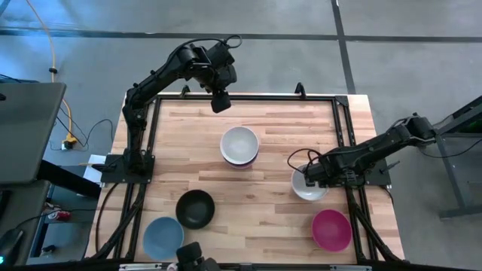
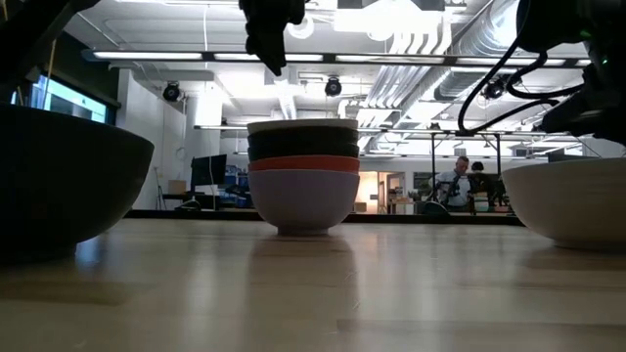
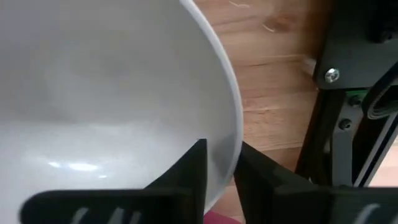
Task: Nest bowls inside each other
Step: Stack the white bowl on top of the white bowl
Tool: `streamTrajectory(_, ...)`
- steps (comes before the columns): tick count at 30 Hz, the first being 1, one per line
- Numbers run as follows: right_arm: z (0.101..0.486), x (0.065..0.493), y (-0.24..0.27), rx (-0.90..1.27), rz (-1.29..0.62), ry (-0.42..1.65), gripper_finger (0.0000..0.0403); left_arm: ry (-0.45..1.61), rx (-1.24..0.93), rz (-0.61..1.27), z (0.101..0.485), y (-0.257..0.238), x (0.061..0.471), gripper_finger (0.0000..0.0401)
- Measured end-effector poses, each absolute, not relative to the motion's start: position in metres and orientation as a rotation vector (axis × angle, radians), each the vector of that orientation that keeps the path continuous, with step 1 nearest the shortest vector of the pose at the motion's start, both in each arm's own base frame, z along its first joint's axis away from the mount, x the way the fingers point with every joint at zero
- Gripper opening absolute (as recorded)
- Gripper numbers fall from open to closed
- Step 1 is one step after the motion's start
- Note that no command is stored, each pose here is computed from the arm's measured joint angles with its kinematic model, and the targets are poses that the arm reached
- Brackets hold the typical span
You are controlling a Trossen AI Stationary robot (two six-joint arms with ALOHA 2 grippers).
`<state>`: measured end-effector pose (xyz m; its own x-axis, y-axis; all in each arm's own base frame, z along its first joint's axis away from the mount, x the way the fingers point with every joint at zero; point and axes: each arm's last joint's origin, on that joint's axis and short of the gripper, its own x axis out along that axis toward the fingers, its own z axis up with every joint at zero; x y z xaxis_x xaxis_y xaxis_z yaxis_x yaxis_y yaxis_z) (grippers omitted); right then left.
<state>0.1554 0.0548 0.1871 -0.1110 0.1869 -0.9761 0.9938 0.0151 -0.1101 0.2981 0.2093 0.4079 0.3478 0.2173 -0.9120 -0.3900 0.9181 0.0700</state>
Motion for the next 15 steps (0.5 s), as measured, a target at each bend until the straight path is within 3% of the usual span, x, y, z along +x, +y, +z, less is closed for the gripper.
streamTrajectory(5,0.188,0.1585,0.0558,1.307,-1.152,1.422,0.0009,1.153,-0.162,0.39,0.4078,0.2093,0.2983,0.0218)
streamTrajectory(15,0.1952,0.1601,0.056,1.381,-1.086,1.353,0.0001,1.184,-0.167,0.378,0.4066,0.2076,0.2959,0.0218)
